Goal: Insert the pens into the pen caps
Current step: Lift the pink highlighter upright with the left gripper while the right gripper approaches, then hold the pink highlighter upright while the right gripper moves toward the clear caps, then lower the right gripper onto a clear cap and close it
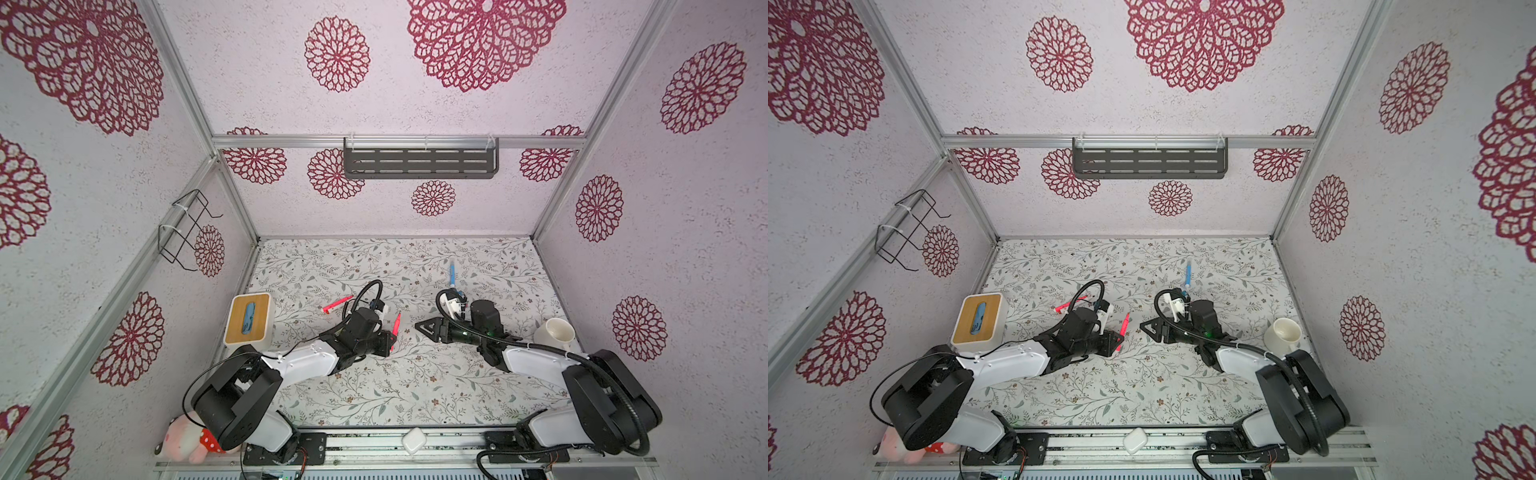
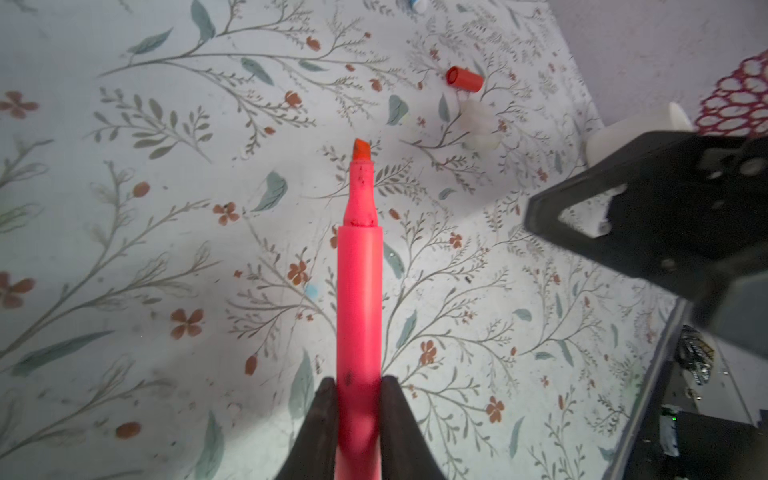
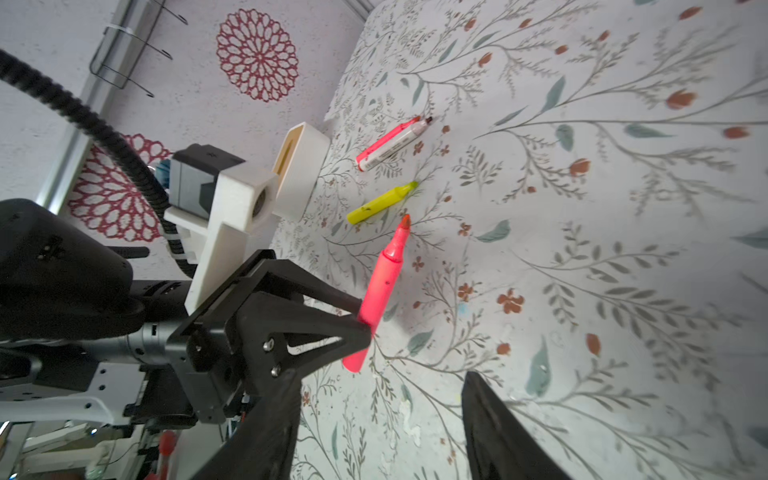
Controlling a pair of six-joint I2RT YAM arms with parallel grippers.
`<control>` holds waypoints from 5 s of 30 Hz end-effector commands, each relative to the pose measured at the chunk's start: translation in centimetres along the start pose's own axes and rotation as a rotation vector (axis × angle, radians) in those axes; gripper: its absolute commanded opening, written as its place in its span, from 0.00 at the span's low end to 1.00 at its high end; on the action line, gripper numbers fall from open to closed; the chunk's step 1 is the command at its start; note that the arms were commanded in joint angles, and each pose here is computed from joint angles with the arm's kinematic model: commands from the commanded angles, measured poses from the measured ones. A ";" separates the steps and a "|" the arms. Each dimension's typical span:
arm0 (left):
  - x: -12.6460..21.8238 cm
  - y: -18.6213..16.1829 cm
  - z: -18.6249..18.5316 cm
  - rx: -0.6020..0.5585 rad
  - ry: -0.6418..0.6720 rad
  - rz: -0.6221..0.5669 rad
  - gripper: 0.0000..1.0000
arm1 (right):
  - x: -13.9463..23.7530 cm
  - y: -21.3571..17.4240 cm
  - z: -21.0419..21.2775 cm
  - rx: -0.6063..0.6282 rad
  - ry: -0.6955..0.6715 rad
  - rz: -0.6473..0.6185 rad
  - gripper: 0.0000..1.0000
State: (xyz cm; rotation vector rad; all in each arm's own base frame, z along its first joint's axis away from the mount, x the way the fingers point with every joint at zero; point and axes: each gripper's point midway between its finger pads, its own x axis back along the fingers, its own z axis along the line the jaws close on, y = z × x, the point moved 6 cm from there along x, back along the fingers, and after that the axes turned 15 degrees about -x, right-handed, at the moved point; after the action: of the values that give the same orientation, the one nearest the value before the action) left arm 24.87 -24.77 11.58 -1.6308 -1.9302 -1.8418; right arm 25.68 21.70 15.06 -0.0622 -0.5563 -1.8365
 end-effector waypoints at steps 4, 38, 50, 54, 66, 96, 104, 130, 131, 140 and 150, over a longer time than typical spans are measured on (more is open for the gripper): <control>0.0 1.3 -2.1 -0.007 -0.094 -0.102 0.20 | -1.3 1.1 3.0 0.030 0.158 -0.027 0.60; 0.2 2.7 -4.3 -0.050 -0.180 -0.144 0.23 | -2.7 1.6 3.0 -0.008 0.184 -0.027 0.04; -0.6 1.9 -4.3 -0.046 -0.192 -0.075 0.46 | -2.2 2.4 4.3 0.029 0.193 -0.059 0.03; -0.9 1.8 -4.3 -0.041 -0.195 -0.064 0.44 | -2.1 2.5 4.7 0.035 0.206 -0.063 0.03; -1.0 1.8 -3.6 -0.022 -0.141 -0.068 0.08 | -1.8 1.7 4.3 0.024 0.222 -0.057 0.06; 0.0 1.2 -2.1 -0.001 -0.060 -0.107 0.00 | 6.8 5.7 -3.9 0.083 -0.795 -0.277 0.69; 0.8 1.1 -2.0 -0.002 -0.060 -0.131 0.00 | 7.8 6.3 -7.1 0.022 -0.881 -0.246 0.71; 1.7 1.3 -1.8 -0.017 -0.022 -0.135 0.00 | 4.4 7.4 -10.8 -0.001 -0.854 -0.110 0.69; 1.7 1.3 -1.8 -0.018 -0.020 -0.133 0.00 | 4.3 7.4 -10.8 0.000 -0.854 -0.106 0.69; 1.6 1.0 -1.5 -0.020 -0.001 -0.128 0.00 | 3.3 6.4 -10.9 -0.035 -0.759 -0.076 0.66; 1.1 1.1 -1.6 -0.020 -0.007 -0.121 0.00 | 0.5 4.0 -8.3 -0.001 -0.556 -0.023 0.65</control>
State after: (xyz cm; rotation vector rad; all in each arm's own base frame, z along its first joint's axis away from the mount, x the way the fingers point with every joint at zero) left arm 23.61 -25.31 13.29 -1.5776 -2.0559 -1.8858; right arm 31.80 15.33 8.17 -0.6796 -1.0050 -1.8456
